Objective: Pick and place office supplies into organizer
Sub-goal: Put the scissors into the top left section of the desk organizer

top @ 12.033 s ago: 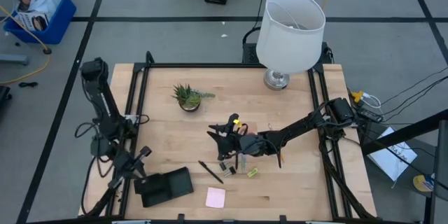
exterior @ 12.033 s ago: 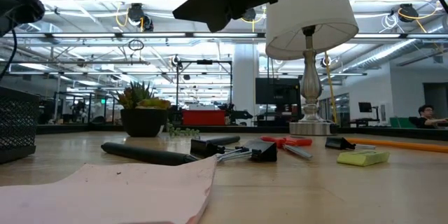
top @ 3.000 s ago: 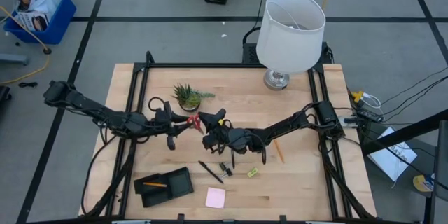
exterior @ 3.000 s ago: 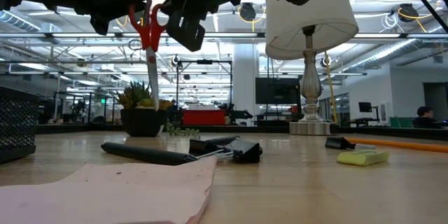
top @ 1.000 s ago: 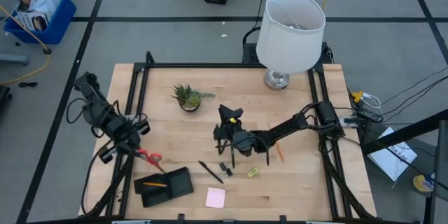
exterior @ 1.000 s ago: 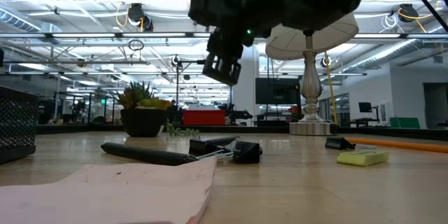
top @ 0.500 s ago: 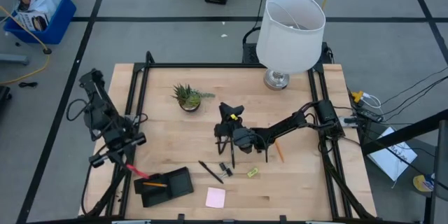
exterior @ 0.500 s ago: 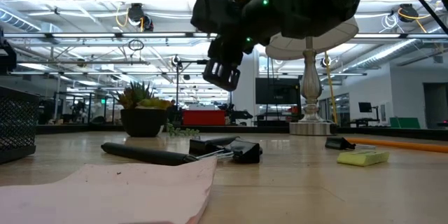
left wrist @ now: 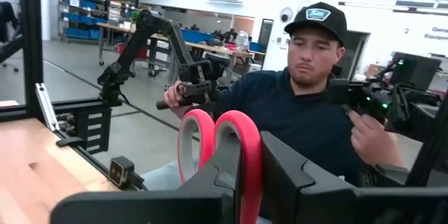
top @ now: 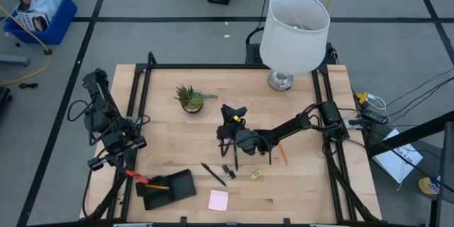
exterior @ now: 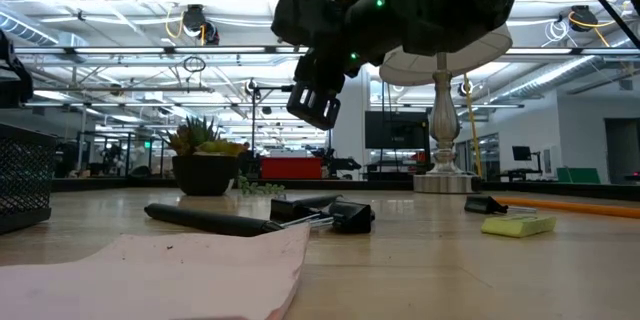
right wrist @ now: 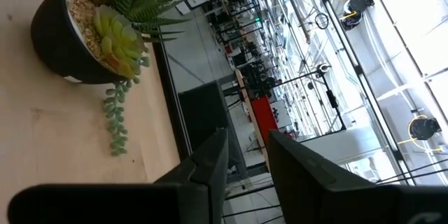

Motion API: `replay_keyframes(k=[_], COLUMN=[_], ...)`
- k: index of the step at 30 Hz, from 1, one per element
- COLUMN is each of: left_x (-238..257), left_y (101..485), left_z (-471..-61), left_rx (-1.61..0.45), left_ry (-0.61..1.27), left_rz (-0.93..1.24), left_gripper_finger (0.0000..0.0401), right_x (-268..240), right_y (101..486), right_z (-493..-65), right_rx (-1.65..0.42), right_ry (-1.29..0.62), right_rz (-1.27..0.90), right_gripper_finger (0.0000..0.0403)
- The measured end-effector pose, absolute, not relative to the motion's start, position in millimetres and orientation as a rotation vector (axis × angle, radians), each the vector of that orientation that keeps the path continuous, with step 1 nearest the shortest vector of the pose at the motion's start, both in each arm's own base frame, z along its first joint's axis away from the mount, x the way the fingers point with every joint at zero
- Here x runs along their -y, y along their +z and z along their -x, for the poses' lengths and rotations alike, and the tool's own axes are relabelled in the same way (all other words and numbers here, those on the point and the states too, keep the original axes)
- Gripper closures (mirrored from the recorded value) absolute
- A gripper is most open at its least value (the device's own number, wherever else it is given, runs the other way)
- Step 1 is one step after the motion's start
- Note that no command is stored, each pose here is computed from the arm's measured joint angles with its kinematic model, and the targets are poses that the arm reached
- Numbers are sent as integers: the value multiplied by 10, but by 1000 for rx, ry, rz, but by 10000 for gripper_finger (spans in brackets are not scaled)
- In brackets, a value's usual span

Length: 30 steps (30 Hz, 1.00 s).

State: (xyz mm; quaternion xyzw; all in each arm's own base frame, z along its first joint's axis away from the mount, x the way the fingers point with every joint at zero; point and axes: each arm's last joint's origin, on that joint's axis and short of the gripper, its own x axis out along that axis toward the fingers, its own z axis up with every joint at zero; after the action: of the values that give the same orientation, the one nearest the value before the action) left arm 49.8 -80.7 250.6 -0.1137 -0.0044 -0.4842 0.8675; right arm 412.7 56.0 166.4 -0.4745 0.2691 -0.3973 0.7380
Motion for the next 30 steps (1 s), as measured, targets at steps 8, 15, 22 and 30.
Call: replay_keyframes(k=[8, 15, 22, 30], left_x=[802, 834, 971, 1097], left_y=[2510, 2512, 2503, 2443], left_z=[-507, -527, -615, -713], left_rx=[-8, -27, -46, -94], left_ry=[-979, -979, -966, -894], left_rz=[286, 313, 306, 295], left_gripper_finger=[335, 356, 337, 335], right_x=[-560, -554, -554, -554], right_y=[1662, 1662, 1662, 1662], right_z=[-4127, -4128, -4128, -4128], right_rx=[-592, -592, -592, -592], right_ry=[-872, -873, -873, -873], right_rz=[1043, 1043, 1043, 1043], right_gripper_finger=[308, 308, 309, 310])
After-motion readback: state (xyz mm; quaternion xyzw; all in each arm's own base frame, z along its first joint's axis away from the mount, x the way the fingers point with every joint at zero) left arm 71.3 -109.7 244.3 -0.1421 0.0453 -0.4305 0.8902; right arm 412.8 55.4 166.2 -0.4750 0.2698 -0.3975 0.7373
